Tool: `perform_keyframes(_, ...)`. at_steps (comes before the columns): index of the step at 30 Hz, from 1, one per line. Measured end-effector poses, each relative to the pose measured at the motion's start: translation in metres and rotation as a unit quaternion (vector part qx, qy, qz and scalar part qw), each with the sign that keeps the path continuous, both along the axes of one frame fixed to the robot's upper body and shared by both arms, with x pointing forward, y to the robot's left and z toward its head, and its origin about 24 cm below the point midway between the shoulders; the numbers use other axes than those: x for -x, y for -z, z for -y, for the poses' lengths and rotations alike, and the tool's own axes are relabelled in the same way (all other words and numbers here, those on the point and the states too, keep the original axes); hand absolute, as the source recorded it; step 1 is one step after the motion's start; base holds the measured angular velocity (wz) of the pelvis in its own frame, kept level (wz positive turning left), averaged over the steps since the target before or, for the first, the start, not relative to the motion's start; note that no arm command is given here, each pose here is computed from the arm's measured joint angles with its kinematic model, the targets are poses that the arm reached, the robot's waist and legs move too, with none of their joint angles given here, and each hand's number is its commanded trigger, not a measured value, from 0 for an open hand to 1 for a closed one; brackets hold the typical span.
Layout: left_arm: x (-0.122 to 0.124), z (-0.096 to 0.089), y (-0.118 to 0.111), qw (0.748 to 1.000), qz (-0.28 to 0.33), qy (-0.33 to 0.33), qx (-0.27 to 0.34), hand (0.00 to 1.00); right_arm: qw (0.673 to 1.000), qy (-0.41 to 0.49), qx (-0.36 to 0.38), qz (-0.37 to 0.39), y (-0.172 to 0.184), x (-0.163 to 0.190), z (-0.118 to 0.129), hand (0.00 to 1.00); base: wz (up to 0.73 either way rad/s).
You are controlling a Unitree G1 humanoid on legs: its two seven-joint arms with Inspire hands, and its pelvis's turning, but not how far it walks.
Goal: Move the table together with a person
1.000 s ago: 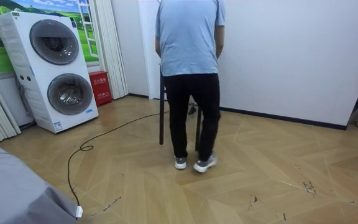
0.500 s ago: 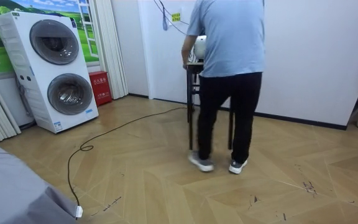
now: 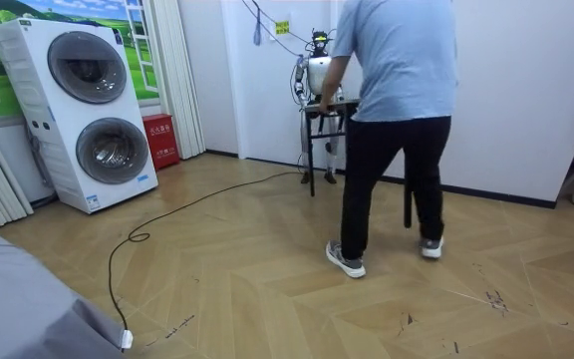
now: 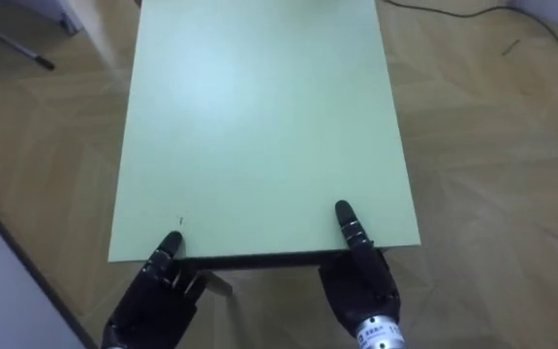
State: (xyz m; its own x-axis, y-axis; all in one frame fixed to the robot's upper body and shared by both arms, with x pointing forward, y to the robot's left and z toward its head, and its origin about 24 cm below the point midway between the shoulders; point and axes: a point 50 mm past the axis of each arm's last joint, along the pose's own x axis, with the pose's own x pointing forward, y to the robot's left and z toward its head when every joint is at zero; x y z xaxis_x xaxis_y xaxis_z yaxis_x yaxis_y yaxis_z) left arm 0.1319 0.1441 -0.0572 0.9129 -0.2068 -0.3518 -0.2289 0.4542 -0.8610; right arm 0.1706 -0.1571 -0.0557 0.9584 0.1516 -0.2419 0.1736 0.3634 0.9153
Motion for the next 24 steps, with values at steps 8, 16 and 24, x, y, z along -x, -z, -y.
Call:
perform_keyframes(8, 0.003, 0.004, 0.002, 1.000, 0.000, -0.011, -0.002, 1.00, 1.000, 0.009, -0.008, -0.013, 0.004, 0.007, -0.003, 1.00, 0.79)
perform_keyframes(16, 0.003, -0.004, -0.001, 1.000, 0.006, -0.010, -0.014, 1.00, 1.000, 0.005, -0.016, -0.018, 0.004, 0.007, -0.010, 1.00, 0.28)
perform_keyframes(24, 0.005, -0.005, -0.001, 1.000, 0.003, -0.015, -0.014, 1.00, 1.000, 0.007, -0.015, -0.021, 0.006, 0.011, -0.015, 1.00, 0.32)
